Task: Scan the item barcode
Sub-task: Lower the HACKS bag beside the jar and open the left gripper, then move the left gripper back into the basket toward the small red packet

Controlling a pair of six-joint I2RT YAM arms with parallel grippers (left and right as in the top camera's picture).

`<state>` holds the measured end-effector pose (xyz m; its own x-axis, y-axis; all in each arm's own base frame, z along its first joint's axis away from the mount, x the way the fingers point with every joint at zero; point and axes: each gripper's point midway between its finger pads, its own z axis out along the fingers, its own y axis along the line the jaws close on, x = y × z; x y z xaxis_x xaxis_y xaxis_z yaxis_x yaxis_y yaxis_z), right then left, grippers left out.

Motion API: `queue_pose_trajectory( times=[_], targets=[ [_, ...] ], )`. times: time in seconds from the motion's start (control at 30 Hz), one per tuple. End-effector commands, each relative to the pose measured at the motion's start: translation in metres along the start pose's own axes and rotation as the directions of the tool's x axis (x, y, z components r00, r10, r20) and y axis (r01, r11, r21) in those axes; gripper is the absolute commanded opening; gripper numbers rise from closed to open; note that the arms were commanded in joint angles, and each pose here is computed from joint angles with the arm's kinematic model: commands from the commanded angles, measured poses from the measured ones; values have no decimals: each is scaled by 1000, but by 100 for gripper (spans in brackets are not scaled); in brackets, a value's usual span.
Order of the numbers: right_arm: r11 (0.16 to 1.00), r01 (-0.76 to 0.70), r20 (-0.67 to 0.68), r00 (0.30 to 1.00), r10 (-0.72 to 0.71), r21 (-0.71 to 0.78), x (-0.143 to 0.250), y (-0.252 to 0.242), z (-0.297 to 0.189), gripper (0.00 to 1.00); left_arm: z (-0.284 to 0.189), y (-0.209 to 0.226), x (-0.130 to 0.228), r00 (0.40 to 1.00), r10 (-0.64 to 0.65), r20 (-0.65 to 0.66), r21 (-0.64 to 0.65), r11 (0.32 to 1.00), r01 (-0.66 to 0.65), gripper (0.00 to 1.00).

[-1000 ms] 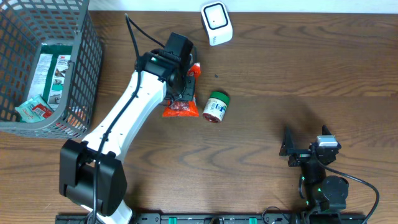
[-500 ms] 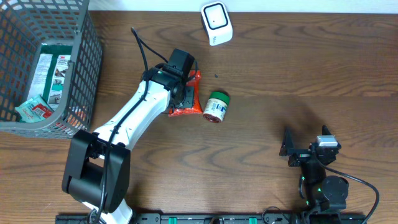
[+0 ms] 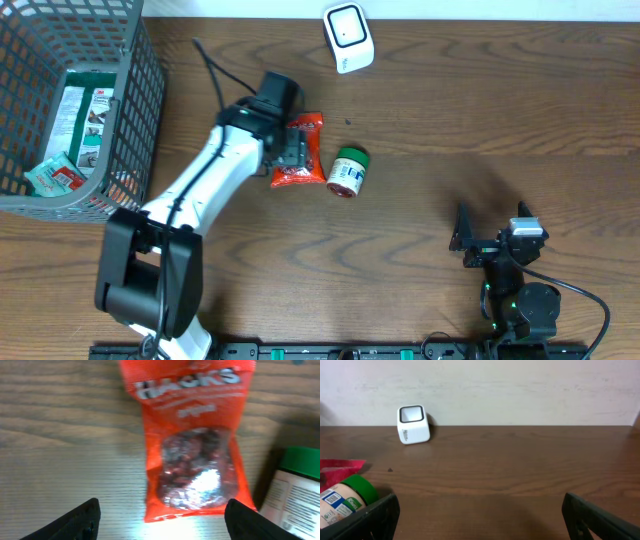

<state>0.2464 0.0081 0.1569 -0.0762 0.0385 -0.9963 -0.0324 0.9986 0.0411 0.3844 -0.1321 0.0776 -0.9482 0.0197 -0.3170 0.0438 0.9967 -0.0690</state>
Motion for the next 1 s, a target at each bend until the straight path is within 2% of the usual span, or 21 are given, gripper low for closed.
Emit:
queue_pose_trajectory(
  times=[0.0, 0.13, 0.23, 0.47, 0.77, 0.97],
  targets=[
    [1000, 4, 0, 1000, -4, 3, 0, -1, 0, 99, -1, 6, -2, 997, -60, -51, 134, 989, 67, 81],
    [1000, 4, 0, 1000, -4, 3, 0, -1, 0, 99, -4, 17, -4, 991, -106, -77, 217, 969, 121, 81],
    [1000, 4, 0, 1000, -4, 3, 0, -1, 0, 99, -8, 18, -3, 992, -85, -91, 285, 952, 108, 82],
    [1000, 4, 0, 1000, -4, 3, 0, -1, 0, 99, -17, 19, -4, 993, -82, -86, 303, 947, 104, 82],
    [1000, 4, 0, 1000, -4, 3, 0, -1, 0, 99, -96, 14, -42, 988, -75, 138, 328, 944, 26, 82],
    [1000, 4, 0, 1000, -4, 3, 0, -1, 0, 99, -164, 34, -62, 941, -81, 328, 213, 977, 10, 82]
  ],
)
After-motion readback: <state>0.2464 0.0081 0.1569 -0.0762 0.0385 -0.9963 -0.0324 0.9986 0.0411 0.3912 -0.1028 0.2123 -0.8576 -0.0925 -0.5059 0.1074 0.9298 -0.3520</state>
